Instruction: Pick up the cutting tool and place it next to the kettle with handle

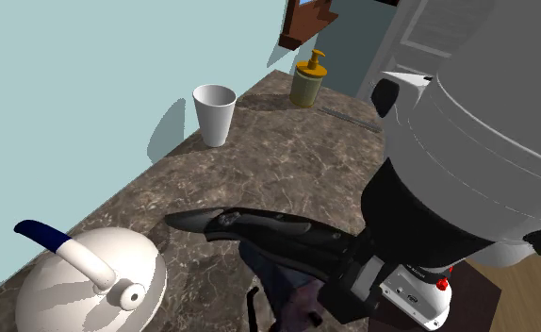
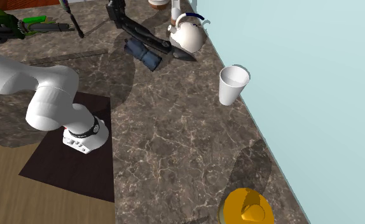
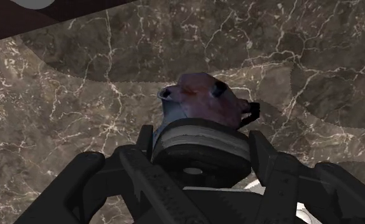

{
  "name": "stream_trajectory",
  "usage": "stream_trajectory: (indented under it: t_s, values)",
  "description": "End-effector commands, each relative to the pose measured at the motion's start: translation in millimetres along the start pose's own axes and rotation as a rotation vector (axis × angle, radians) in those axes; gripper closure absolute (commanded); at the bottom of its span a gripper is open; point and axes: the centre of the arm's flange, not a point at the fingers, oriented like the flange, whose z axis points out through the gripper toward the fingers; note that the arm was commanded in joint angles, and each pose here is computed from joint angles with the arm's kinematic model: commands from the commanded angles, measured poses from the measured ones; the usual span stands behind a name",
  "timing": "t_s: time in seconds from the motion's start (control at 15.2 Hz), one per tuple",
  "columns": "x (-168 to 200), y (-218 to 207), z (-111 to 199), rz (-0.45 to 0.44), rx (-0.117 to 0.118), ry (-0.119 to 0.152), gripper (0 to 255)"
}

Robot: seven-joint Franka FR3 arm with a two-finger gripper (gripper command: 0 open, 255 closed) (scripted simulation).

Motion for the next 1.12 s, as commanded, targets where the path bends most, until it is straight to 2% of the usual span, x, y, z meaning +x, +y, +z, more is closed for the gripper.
stream_trajectory:
  t_s: [0.0, 1.06]
  values:
    - [-0.7, -1.3, 9.8, 0.001, 0.000, 0.000, 255]
    - [-2.5, -6.5, 94.1, 0.001, 0.000, 0.000, 255]
